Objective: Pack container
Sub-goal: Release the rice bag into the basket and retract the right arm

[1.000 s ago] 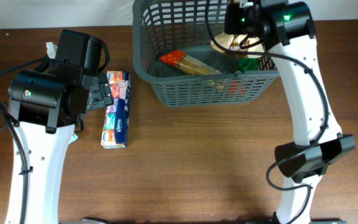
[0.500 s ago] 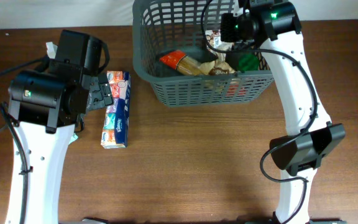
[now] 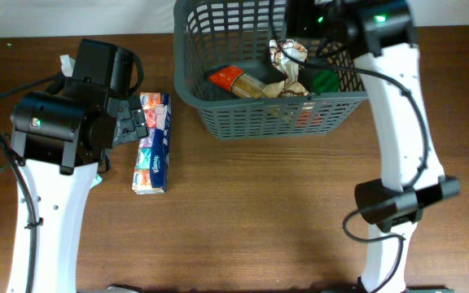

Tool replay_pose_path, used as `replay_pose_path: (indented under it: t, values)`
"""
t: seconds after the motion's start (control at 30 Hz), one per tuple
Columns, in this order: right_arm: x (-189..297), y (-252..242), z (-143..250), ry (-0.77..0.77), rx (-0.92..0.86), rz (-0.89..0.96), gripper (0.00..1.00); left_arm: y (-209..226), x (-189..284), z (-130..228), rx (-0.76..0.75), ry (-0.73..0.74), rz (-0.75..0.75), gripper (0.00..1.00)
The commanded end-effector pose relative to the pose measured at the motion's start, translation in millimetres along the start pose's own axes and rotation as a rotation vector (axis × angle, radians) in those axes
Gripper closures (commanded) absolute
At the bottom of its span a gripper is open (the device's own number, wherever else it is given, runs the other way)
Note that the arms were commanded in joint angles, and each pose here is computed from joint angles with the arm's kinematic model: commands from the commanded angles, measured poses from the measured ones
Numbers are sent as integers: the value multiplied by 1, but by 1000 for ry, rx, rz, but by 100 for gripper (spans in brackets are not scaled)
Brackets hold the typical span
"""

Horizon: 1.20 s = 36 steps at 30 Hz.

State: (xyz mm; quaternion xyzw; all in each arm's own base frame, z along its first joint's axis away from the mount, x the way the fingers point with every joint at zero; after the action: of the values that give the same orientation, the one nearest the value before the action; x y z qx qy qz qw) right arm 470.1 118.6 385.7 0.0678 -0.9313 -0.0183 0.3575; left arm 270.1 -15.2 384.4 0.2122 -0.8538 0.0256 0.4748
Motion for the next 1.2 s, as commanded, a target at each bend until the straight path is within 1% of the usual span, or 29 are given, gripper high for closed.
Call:
replay_pose_path:
  t: [0.0,0.03,0.1,0.2,0.37,0.53,0.73,0.77,0.83,0.93,1.03,1.1,1.17]
  values:
    - [116,-25,-38,-274,-48,103,1,2,2,0,21,-5,5,1]
    - [138,-38,-39,-309,-67,161,1,2,2,0,21,-5,5,0]
    - [163,-57,-37,-336,-94,239,1,2,2,0,21,-5,5,0]
    - [195,-91,-25,-335,-142,360,1,2,2,0,22,-6,5,0]
    - [228,-151,8,-239,-247,562,1,2,2,-1,22,-6,6,1]
    - [241,-209,44,-92,-359,743,1,1,2,-3,27,-16,11,0]
    - [238,-266,73,8,-546,846,1,0,2,-5,35,-29,18,0]
    - [231,-287,87,64,-621,883,1,-3,2,-6,39,-29,39,0]
    - [222,-300,98,114,-676,895,1,-9,2,-5,41,-13,85,0]
    - [202,-310,114,206,-716,850,1,-11,2,-5,36,-11,105,0]
    - [184,-313,128,296,-731,822,1,-15,3,-11,-14,-47,121,0]
    - [168,-312,140,370,-742,788,1,-22,-1,-21,-19,-78,138,0]
    - [158,-313,148,413,-751,765,1,-32,-8,-24,-20,-65,172,0]
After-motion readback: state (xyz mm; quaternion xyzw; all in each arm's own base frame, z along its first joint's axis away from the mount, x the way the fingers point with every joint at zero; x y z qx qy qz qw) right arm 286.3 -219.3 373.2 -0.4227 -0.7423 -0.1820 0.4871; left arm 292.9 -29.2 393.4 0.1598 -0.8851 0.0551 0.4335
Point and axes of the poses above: each gripper's point midway between its finger pads, its own x axis back along the fingers, its own y axis along the line the jaws close on, z = x × y, the point moved 6 cm from there along x, back along the fingers, and after that the axes turned 4 degrees about x, right-handed, at the moved point
